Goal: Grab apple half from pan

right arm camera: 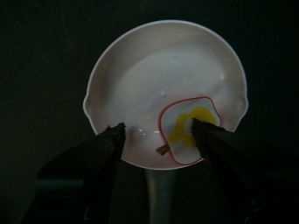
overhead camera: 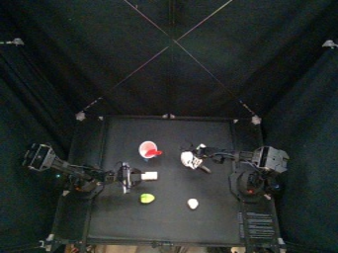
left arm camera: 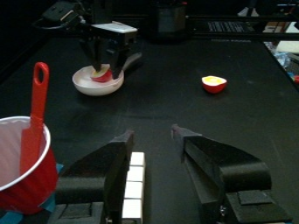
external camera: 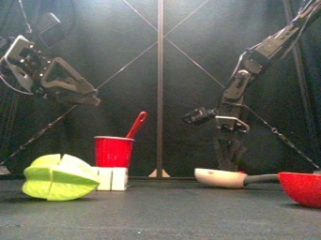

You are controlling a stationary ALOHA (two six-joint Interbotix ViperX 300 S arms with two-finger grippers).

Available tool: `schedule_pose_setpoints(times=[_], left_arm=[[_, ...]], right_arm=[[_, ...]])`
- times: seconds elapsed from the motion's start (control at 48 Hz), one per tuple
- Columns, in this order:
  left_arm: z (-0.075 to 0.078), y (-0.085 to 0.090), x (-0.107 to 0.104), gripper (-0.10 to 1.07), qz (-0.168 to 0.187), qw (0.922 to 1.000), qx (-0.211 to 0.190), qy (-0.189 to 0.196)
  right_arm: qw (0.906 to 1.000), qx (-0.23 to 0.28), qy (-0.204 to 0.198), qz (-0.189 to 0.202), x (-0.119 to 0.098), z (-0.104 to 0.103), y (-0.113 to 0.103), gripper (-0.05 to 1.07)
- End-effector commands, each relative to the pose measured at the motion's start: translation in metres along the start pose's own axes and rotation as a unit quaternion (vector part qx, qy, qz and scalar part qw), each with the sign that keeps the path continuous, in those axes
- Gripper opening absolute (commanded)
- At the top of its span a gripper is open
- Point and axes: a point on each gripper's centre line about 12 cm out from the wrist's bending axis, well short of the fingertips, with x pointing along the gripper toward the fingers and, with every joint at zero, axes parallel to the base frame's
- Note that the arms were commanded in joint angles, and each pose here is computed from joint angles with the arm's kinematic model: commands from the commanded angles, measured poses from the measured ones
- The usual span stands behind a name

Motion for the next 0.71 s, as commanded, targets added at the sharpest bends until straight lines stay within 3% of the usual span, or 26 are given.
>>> schedule_pose_setpoints(times=[0.0, 0.292, 0.688], left_arm=[[0.009, -0.001, 0.004, 0.8, 0.001, 0.9999, -0.005, -0.014], [0.009, -0.001, 0.004, 0.8, 0.001, 0.9999, -0.004, -0.013], [0.008, -0.001, 0.003, 0.8, 0.001, 0.9999, -0.004, -0.012]], right_arm=[[0.9999, -0.003, -0.013, -0.001, -0.006, 0.005, 0.0, 0.96], [0.9996, -0.011, -0.026, -0.002, -0.017, 0.012, 0.001, 0.96], [0.9996, -0.024, -0.009, -0.013, -0.018, 0.009, 0.0, 0.96]])
